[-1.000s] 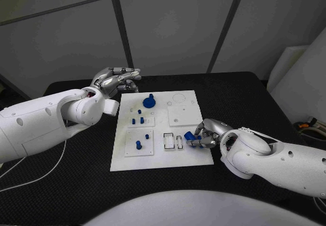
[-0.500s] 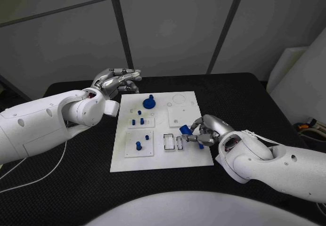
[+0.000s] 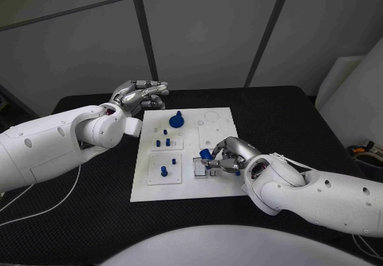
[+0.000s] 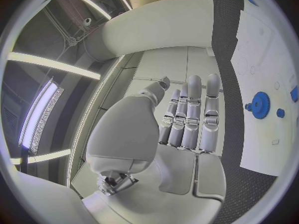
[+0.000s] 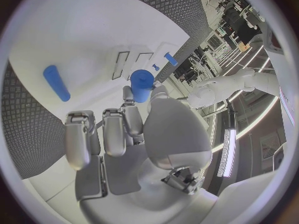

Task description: Assemble the parts on the task board

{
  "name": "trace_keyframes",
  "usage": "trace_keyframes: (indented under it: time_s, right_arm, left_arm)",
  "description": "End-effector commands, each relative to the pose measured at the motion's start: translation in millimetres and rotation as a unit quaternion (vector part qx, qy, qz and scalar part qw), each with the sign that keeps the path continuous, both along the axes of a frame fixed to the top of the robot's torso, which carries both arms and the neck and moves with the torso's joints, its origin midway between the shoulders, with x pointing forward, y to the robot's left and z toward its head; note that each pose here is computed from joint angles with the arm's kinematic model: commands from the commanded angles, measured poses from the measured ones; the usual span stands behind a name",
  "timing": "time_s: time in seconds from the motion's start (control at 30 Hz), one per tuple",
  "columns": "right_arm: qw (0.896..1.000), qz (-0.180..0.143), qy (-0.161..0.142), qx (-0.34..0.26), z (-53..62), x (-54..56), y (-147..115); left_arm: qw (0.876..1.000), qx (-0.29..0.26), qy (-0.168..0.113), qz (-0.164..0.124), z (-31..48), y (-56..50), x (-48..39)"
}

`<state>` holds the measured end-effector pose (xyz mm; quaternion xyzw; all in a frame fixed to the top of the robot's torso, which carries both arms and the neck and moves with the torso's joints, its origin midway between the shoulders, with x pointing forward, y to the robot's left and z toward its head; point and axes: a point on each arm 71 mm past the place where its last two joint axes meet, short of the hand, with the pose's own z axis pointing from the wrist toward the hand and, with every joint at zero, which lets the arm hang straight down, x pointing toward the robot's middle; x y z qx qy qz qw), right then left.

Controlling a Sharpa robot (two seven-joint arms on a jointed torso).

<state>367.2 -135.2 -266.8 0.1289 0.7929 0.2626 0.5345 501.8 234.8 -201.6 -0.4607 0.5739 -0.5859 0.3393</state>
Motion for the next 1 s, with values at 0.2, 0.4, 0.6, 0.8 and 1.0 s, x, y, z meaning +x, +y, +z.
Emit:
trace_keyframes:
  time_s: [0.2, 0.4, 0.6, 0.8, 1.0]
  right_arm:
    - [0.999, 0.016, 0.026, -0.017, -5.6, 1.7, 7]
    - [0.999, 0.022, 0.031, -0.021, -6.9, 2.1, 12]
    - [0.999, 0.020, 0.033, -0.029, -8.3, 3.3, 14]
    - [0.999, 0.019, 0.032, -0.028, -8.3, 3.5, 17]
    - [0.999, 0.017, 0.029, -0.029, -8.3, 4.2, 17]
  left_arm:
    - [1.000, -0.005, -0.005, -0.006, 1.8, -2.0, -0.2]
    - [1.000, -0.005, -0.004, -0.007, 1.8, -2.3, -0.4]
    - [1.000, -0.005, -0.004, -0.007, 2.0, -1.8, -0.7]
    - [1.000, -0.005, -0.004, -0.007, 2.1, -1.2, -1.1]
    - [1.000, -0.005, -0.003, -0.007, 2.3, -0.7, -1.4]
